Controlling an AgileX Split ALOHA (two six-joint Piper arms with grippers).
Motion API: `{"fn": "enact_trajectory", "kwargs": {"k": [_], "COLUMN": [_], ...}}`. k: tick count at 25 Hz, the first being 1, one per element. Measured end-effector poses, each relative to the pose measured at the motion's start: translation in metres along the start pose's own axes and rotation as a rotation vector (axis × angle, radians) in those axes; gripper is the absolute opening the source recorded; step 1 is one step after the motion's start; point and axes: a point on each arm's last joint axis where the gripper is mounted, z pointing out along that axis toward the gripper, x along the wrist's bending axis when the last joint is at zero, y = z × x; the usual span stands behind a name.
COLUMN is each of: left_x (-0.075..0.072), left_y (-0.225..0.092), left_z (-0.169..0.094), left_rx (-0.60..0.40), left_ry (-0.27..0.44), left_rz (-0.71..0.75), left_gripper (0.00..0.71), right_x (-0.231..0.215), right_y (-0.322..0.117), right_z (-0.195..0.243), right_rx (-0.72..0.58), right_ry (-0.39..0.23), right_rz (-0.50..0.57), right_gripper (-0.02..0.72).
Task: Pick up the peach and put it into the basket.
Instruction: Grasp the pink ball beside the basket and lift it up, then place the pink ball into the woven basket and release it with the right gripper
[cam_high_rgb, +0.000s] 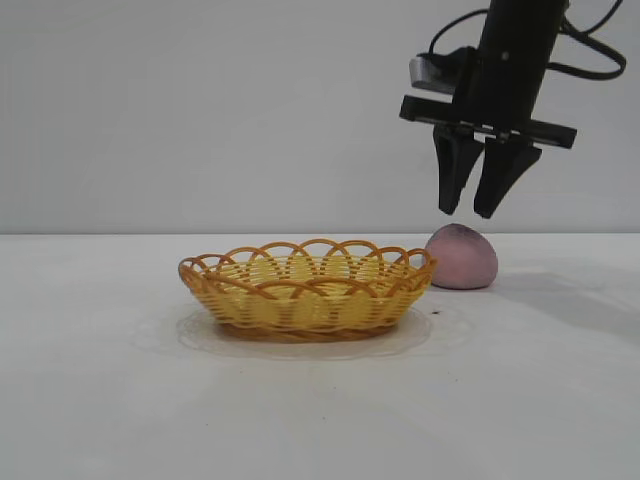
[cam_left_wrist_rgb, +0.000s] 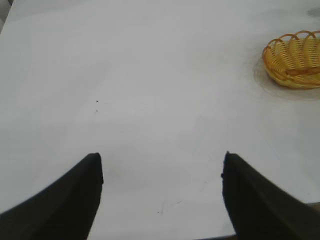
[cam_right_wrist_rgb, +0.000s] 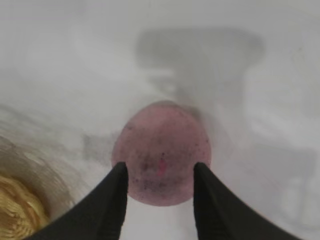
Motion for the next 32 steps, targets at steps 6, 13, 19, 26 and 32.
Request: {"fn": "enact_trajectory", "kwargs": {"k": [6, 13, 19, 26, 32], "left_x": [0.0, -0.001, -0.001, -0.001, -0.001], "left_y": [0.0, 0.0, 0.0, 0.0, 0.0], "left_z": [0.0, 0.0, 0.0, 0.0, 0.0], "left_rx": [-0.002, -0.002, -0.002, -0.002, -0.002], "left_ry": [0.0, 0.111, 0.113, 0.113, 0.113], "left_rz": [0.0, -0.065, -0.066, -0.066, -0.066], "left_gripper": [0.489, 0.489, 0.489, 0.489, 0.489], "right_x": [-0.006, 0.045, 0.128, 0.149, 0.144], "right_y": [0.001, 0.004, -0.017, -0.029, -0.03], "right_z": [0.029, -0.037, -0.053, 0.009, 0.026], "right_rx": [0.022, -0.111, -0.057, 0.107, 0.145], "right_ry": [0.0, 0.048, 0.165, 0.131, 0.105], "right_rz": [-0.04, -0.177, -0.367, -0.408, -0.383], "right_gripper": [0.06, 0.0, 0.0, 0.0, 0.06]}}
